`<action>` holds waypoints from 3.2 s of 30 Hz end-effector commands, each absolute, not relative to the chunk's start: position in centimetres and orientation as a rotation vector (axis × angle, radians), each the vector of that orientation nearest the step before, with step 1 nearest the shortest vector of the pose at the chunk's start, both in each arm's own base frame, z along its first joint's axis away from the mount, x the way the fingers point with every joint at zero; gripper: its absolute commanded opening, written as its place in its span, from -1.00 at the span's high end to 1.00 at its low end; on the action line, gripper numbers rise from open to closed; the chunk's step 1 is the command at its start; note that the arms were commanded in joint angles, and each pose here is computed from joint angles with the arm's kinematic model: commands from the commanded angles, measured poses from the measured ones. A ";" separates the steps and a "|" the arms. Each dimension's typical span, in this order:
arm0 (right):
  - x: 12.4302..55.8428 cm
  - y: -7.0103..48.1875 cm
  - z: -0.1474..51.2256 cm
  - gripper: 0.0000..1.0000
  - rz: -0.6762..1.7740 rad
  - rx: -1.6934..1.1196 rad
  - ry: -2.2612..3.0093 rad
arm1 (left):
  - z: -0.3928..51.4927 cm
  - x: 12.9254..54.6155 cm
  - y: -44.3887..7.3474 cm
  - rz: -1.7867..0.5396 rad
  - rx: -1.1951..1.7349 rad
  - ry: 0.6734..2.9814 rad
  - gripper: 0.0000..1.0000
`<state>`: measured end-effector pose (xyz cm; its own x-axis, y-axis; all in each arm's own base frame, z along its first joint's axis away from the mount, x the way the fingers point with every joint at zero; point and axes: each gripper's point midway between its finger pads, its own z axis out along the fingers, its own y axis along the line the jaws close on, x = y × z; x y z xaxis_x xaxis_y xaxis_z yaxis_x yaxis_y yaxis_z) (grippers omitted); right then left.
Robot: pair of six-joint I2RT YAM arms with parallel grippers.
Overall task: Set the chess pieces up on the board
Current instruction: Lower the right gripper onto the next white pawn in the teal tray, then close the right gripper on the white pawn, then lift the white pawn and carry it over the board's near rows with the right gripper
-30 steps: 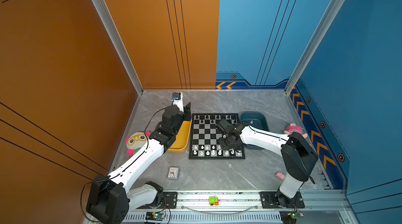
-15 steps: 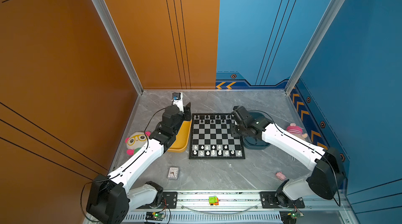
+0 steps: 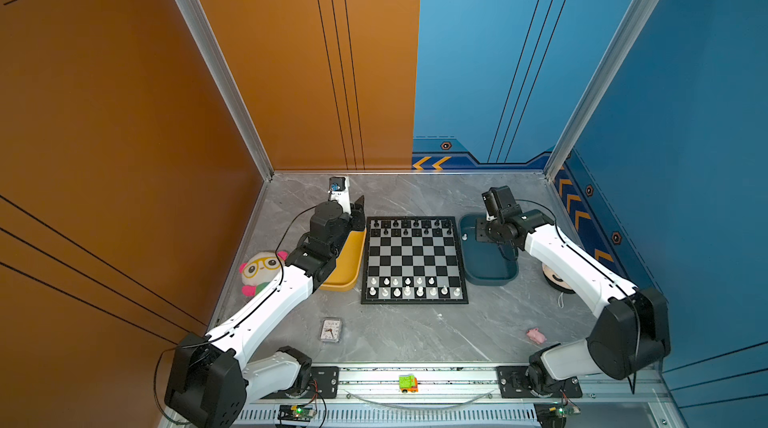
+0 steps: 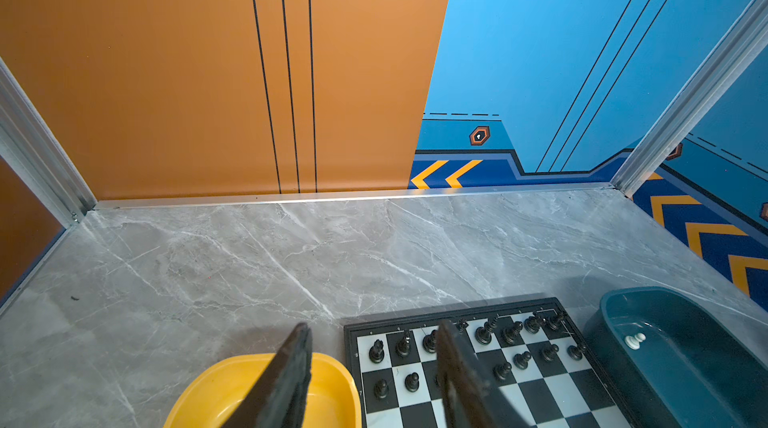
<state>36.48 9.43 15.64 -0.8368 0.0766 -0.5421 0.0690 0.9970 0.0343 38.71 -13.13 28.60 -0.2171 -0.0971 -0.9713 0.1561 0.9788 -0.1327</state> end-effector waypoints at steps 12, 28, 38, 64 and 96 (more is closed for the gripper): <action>41.8 11.8 7.4 0.31 0.097 0.074 2.730 | 28.0 39.0 -12.5 -0.205 0.031 1.781 0.00; 43.9 12.4 5.4 0.31 0.111 0.088 2.751 | 27.5 39.6 -12.5 -0.204 0.029 1.797 0.00; 43.9 12.3 4.7 0.39 0.105 0.092 2.768 | 27.4 39.6 -12.3 -0.202 0.026 1.800 0.00; 43.6 12.2 3.6 0.73 0.105 0.100 2.798 | 27.7 39.3 -12.1 -0.201 0.021 1.792 0.00; 36.5 12.5 11.7 0.99 0.009 -0.061 2.759 | 28.8 37.8 -11.0 -0.201 0.011 1.757 -0.01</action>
<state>38.82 13.15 11.59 -0.9105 -0.0026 -0.4134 -0.0281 0.9981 0.0556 38.20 -11.68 28.57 -0.2073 -0.1048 -0.9726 0.1296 0.9825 -0.1335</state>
